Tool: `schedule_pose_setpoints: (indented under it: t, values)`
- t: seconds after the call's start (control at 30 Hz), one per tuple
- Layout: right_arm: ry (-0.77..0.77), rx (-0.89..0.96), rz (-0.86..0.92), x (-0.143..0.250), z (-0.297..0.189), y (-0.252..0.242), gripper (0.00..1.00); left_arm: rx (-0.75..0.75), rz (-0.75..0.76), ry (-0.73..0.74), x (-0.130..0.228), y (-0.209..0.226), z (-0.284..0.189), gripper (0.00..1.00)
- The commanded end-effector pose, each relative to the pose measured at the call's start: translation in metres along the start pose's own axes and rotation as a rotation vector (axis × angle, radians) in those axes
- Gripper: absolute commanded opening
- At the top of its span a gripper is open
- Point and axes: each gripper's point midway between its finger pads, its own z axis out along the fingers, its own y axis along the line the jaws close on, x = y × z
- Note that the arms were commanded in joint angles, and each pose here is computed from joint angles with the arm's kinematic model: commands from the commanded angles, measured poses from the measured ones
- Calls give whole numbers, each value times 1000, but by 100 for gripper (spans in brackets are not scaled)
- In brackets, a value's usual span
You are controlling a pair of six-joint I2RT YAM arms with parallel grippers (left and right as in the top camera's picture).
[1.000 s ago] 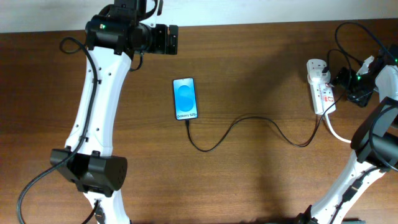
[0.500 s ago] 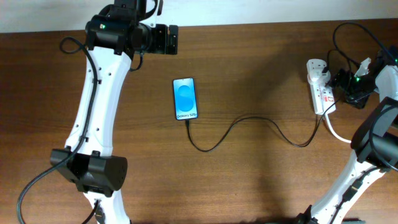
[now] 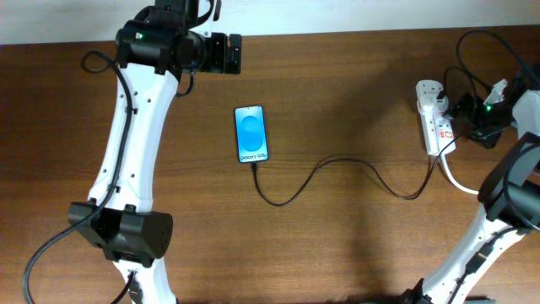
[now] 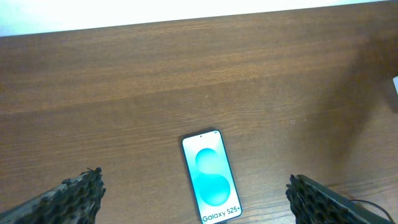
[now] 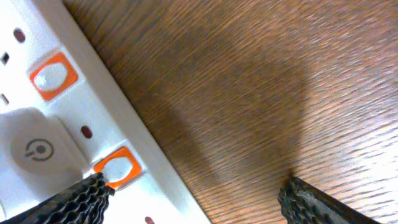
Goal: Plug charger to phone and switch on socket
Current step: 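Press the orange switch on the power strip with the right gripper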
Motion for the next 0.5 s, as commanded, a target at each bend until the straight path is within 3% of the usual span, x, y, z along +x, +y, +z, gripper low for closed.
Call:
schedule_pose_setpoints:
  t: [0.0,0.47]
  values:
    - [18,-17,35,0,7,-9,92,-5,9,-32,-7,1,-12,99]
    - [37,62,-37,9,17,5,92,-5,9,-29,-6,1,-12,99]
